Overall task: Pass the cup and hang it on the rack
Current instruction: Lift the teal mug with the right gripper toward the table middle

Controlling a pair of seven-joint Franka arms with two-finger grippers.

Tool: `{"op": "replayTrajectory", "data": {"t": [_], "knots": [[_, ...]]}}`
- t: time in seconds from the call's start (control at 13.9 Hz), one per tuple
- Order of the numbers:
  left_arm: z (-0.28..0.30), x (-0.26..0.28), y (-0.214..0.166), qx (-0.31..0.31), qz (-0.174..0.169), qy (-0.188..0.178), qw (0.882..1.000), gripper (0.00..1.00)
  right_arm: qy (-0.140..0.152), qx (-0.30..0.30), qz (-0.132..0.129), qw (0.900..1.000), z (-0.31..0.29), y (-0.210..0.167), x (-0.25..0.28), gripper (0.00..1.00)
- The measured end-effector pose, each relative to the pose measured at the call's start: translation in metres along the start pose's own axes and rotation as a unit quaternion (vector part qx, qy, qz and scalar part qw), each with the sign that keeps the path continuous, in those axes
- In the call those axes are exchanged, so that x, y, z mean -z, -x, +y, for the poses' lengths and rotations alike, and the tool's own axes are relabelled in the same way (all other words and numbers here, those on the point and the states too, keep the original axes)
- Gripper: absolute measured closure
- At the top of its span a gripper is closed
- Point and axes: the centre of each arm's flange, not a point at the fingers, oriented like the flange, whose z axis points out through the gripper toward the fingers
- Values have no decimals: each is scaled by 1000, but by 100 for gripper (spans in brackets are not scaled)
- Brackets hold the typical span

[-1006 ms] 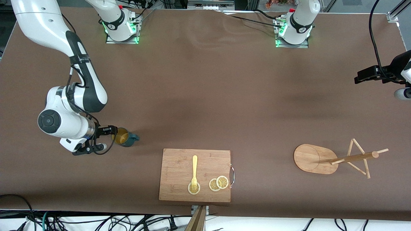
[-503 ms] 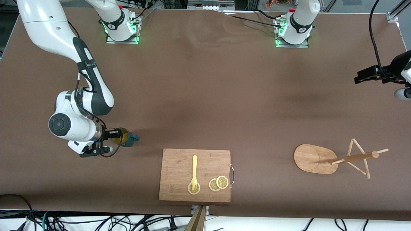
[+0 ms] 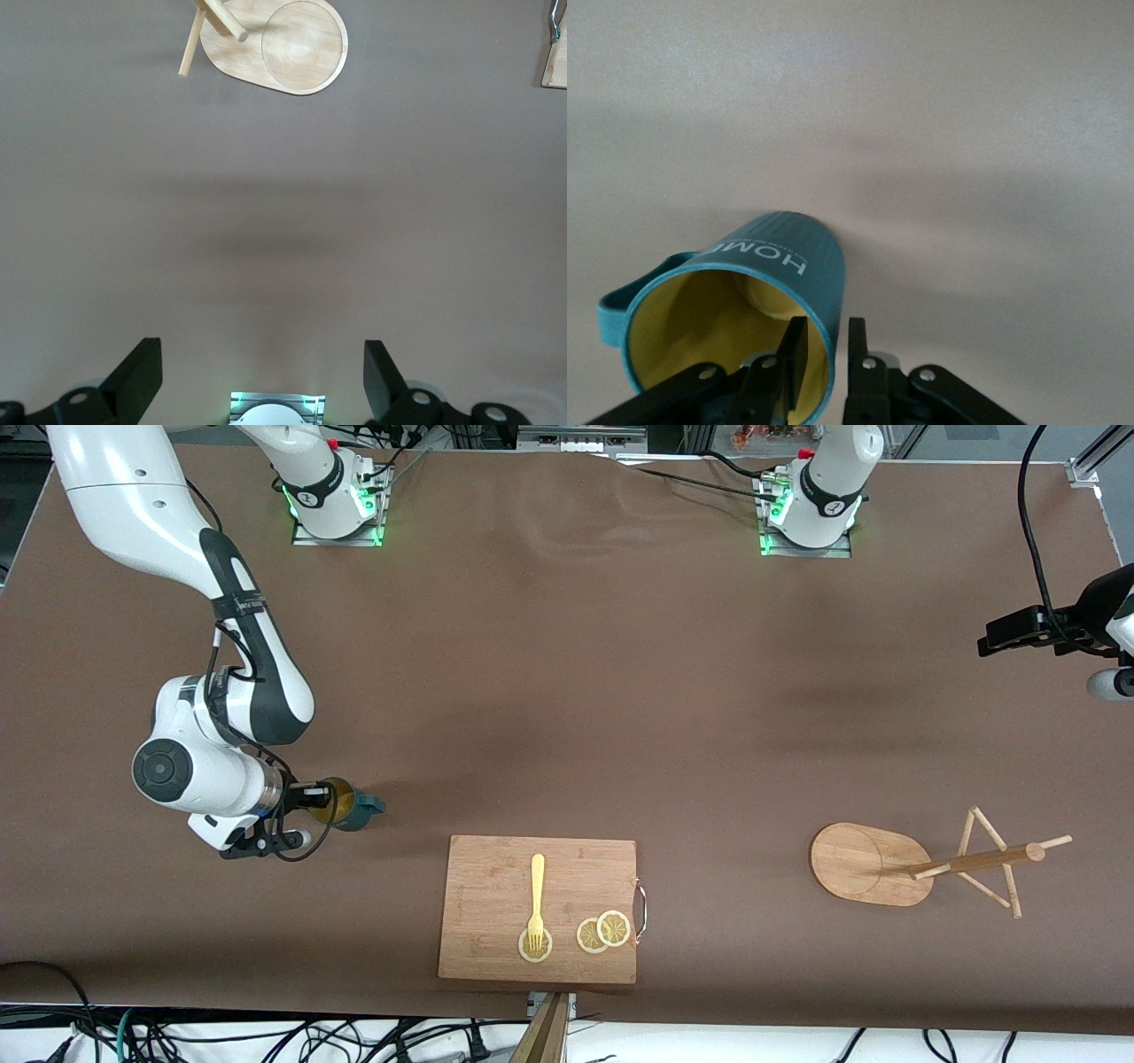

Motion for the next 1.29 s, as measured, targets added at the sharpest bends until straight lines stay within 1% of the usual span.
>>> {"op": "replayTrajectory", "data": {"t": [0.22,0.29,0.36,0.5,0.93,1.15,1.22,1.29], "knots": [[0,0,0,0,0,0,1000,0,-1,-1,-3,1000,0,0,-4,74],[0,0,0,0,0,0,1000,0,-2,-2,-3,1000,0,0,-5,78],[0,0,0,0,0,0,1000,0,-2,-2,-3,1000,0,0,-5,79],[-1,0,0,0,0,0,1000,0,-2,-3,-3,1000,0,0,-4,96],[-1,0,0,1,0,0,1000,0,-6,0,2,1000,-6,-2,0,96],[-1,0,0,1,0,0,1000,0,-13,20,4,1000,-42,-2,8,96],[-1,0,0,1,0,0,1000,0,-17,18,3,1000,-62,-1,13,96],[-1,0,0,1,0,0,1000,0,-19,3,-2,1000,-85,0,19,96]]}}
